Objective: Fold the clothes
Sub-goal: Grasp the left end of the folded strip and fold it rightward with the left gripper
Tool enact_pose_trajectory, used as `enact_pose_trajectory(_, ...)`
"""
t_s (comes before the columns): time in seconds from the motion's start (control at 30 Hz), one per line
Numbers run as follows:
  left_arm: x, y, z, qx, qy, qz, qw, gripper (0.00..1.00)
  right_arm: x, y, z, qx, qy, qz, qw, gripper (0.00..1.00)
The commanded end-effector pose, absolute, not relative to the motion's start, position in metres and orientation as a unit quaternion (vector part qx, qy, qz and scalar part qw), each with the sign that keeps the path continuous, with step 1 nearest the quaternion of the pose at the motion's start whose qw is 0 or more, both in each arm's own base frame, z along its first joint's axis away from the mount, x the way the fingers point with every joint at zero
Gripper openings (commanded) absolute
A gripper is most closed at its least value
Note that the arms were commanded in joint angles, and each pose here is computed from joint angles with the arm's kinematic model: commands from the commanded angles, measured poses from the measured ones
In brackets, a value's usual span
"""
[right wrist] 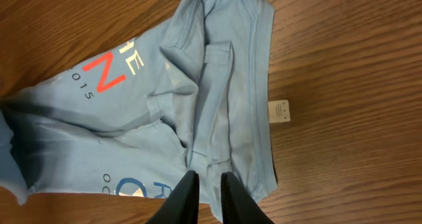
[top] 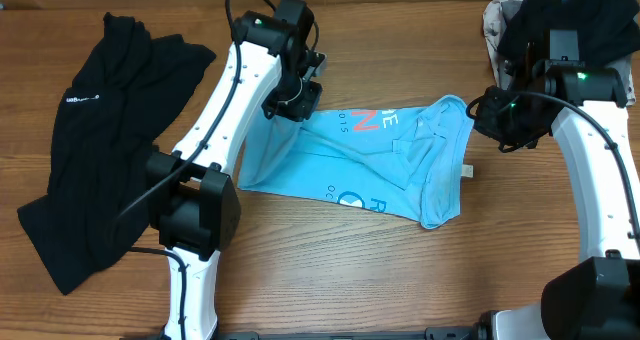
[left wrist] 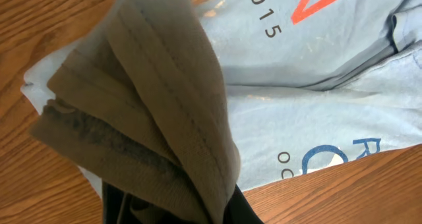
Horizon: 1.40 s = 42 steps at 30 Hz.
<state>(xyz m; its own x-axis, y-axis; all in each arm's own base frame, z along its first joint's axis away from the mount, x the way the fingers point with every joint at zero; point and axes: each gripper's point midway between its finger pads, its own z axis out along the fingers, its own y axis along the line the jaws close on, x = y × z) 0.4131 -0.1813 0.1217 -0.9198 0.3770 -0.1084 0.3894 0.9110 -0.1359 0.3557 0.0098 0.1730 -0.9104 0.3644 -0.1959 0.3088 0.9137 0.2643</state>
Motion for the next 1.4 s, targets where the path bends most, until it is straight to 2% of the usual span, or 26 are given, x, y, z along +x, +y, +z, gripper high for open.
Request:
enact_pose_trajectory(0.0,0.41,-0.186,0.119,0.186,0.978,-0.087,0.033,0.1,0.361,0.01,0.184,0.165,0.969,0.118,0.141,0.16)
enact_pose_trajectory(0.23,0.407,-0.191,0.114,0.185,0.978,-0.098,0.02,0.12,0.362,0.011,0.184,0.164,0.969,0.118,0.143,0.18)
enact_pose_trajectory(0.6,0.393,-0.207,0.081,0.187,0.973,-0.129,-0.039,0.14,0.362,0.01,0.184,0.164,0.969,0.118,0.144,0.2)
enact_pose_trajectory(0.7,0.39,-0.215,0.077,0.196,0.971,-0.132,-0.043,0.18,0.363,0.01,0.184,0.164,0.968,0.119,0.145,0.21)
enact_pose_trajectory(0.73,0.389,-0.219,0.077,0.2,0.97,-0.133,-0.042,0.21,0.363,0.01,0.184,0.164,0.968,0.119,0.146,0.23)
enact_pose_trajectory(0.77,0.388,-0.222,0.077,0.205,0.968,-0.136,-0.041,0.28,0.364,0.01,0.184,0.164,0.968,0.119,0.147,0.23)
enact_pose_trajectory(0.83,0.385,-0.23,0.078,0.219,0.965,-0.141,-0.04,0.55,0.364,0.01,0.185,0.164,0.968,0.119,0.148,0.24)
enact_pose_trajectory(0.9,0.382,-0.236,0.078,0.235,0.961,-0.141,-0.038,0.76,0.364,0.01,0.185,0.164,0.968,0.119,0.148,0.28)
enact_pose_trajectory(1.0,0.378,-0.239,0.077,0.273,0.952,-0.132,-0.036,0.89,0.364,0.01,0.185,0.164,0.968,0.119,0.148,0.33)
enact_pose_trajectory(1.13,0.385,-0.216,0.075,0.269,0.959,-0.08,-0.035,0.9,0.364,0.01,0.184,0.164,0.968,0.119,0.147,0.36)
enact_pose_trajectory(1.37,0.405,-0.184,0.073,0.273,0.959,-0.071,-0.021,0.77,0.364,0.01,0.184,0.164,0.968,0.119,0.148,0.38)
